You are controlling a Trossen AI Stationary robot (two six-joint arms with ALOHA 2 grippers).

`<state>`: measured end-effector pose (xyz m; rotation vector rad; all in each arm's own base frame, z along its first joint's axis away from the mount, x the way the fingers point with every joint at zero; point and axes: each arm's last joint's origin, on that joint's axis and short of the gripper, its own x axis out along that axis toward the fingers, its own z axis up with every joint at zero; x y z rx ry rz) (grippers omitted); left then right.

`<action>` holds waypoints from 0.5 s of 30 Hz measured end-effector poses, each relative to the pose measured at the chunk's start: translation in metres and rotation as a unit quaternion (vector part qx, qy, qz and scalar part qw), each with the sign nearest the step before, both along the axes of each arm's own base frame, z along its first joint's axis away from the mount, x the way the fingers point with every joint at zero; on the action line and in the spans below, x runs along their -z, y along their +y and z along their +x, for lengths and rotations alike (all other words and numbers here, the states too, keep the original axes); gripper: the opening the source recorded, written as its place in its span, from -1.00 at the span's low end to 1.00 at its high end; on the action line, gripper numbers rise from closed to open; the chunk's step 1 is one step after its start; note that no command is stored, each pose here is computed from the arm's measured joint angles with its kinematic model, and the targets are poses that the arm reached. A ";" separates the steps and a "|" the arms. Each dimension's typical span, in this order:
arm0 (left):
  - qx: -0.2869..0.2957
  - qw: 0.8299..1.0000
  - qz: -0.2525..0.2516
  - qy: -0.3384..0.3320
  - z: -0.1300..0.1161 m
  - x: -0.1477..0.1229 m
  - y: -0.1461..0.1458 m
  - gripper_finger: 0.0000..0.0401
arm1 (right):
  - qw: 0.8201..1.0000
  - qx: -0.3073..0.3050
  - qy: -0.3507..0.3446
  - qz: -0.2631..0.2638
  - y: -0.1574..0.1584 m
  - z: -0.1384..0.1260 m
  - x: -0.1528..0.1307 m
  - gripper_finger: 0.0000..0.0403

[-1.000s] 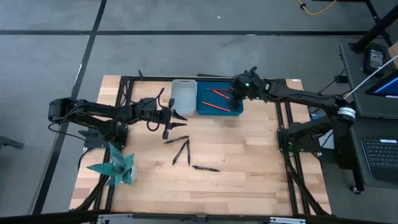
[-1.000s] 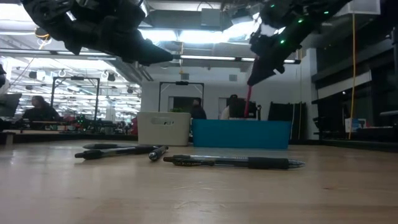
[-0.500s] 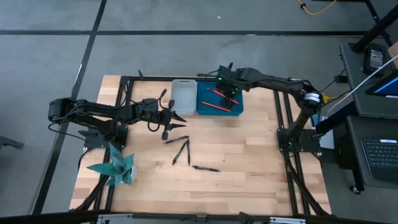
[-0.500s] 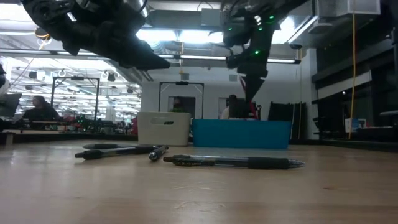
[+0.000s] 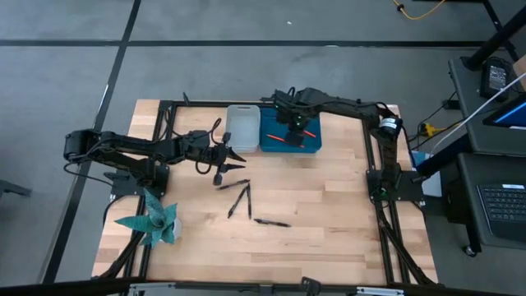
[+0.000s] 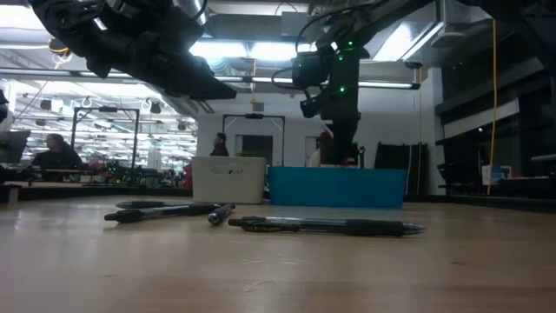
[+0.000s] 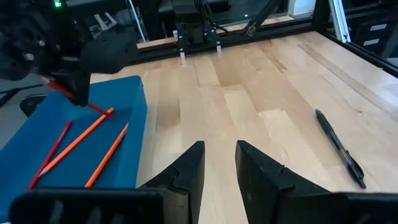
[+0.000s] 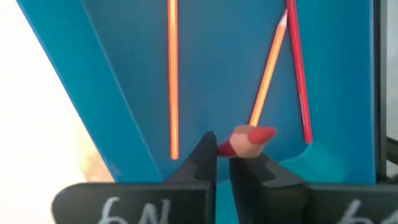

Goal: Sort pens & pencils
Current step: Put the red pencil into the blue bin

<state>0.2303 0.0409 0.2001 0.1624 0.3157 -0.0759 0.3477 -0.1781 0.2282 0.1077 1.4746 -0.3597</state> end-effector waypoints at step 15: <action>0.000 1.000 -0.002 0.007 0.000 0.001 0.000 -0.58 | 0.998 0.011 -0.056 0.030 -0.001 0.009 0.002 -0.51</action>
